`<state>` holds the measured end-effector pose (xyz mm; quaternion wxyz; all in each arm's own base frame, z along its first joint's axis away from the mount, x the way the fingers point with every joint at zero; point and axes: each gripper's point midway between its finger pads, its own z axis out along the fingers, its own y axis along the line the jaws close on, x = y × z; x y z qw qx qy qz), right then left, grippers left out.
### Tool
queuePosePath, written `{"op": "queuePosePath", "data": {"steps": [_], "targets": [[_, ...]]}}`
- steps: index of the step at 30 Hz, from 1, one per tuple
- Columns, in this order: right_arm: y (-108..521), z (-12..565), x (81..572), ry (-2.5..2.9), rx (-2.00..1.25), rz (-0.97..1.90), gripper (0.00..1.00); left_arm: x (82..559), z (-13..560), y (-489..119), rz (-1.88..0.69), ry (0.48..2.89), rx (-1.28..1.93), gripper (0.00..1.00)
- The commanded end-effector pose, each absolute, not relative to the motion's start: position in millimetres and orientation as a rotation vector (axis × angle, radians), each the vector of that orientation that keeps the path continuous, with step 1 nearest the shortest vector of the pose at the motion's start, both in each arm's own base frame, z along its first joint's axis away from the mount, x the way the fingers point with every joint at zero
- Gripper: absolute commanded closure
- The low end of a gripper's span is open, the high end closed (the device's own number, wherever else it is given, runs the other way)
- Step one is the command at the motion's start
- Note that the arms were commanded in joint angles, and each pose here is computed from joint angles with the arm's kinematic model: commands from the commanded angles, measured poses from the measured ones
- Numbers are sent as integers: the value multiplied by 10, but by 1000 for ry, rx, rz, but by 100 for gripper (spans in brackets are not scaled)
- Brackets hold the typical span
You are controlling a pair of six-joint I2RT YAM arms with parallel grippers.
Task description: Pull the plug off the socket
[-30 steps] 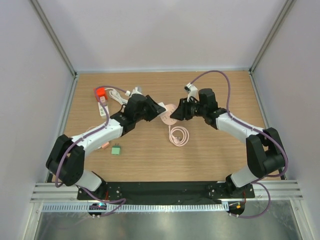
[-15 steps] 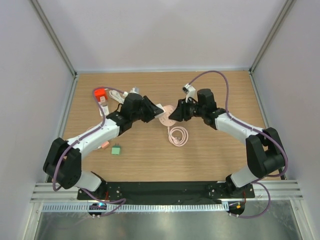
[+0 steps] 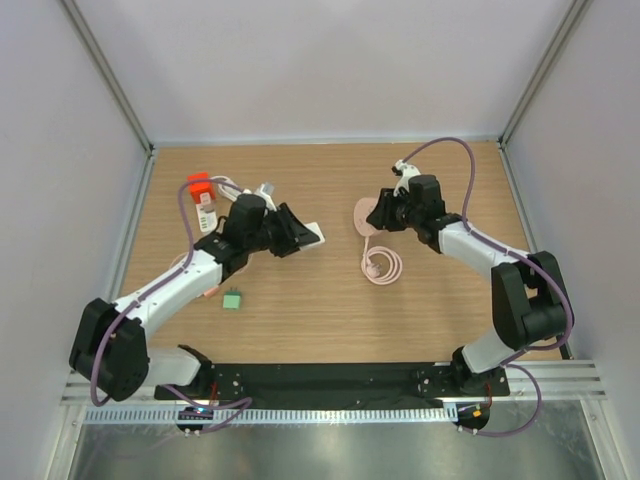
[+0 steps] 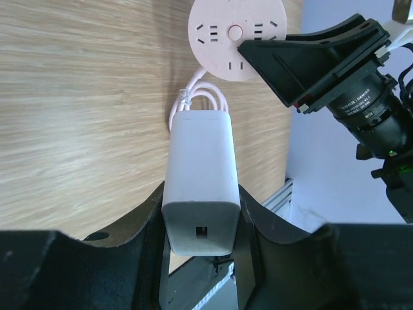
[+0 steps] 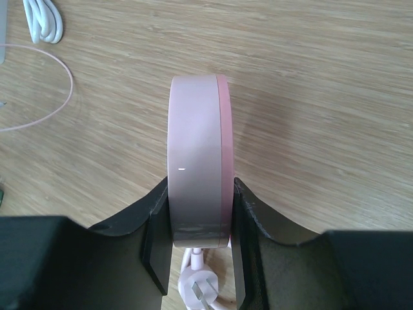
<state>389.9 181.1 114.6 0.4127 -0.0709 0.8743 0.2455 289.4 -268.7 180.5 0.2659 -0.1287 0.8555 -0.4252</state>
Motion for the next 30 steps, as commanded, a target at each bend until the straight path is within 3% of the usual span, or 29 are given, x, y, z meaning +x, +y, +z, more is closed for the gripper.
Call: {"op": "queuePosePath", "data": {"steps": [1,9,14,17,30], "targets": [[1894,1519,4070,2071,-205,617,99,2898,1997,-2600,-1108,2270,-266,100],[2042,1639,3900,2025,-330,844,99,2652,1433,-1956,-698,2422,-448,100],[2091,1689,3821,1999,-383,946,99,2331,953,-1370,-476,2432,-780,100],[2098,1680,3824,2002,-384,952,99,2263,856,-1238,-448,2416,-864,100],[2067,1654,3842,2012,-362,967,99,2153,526,-855,-278,2416,-1087,72]]}}
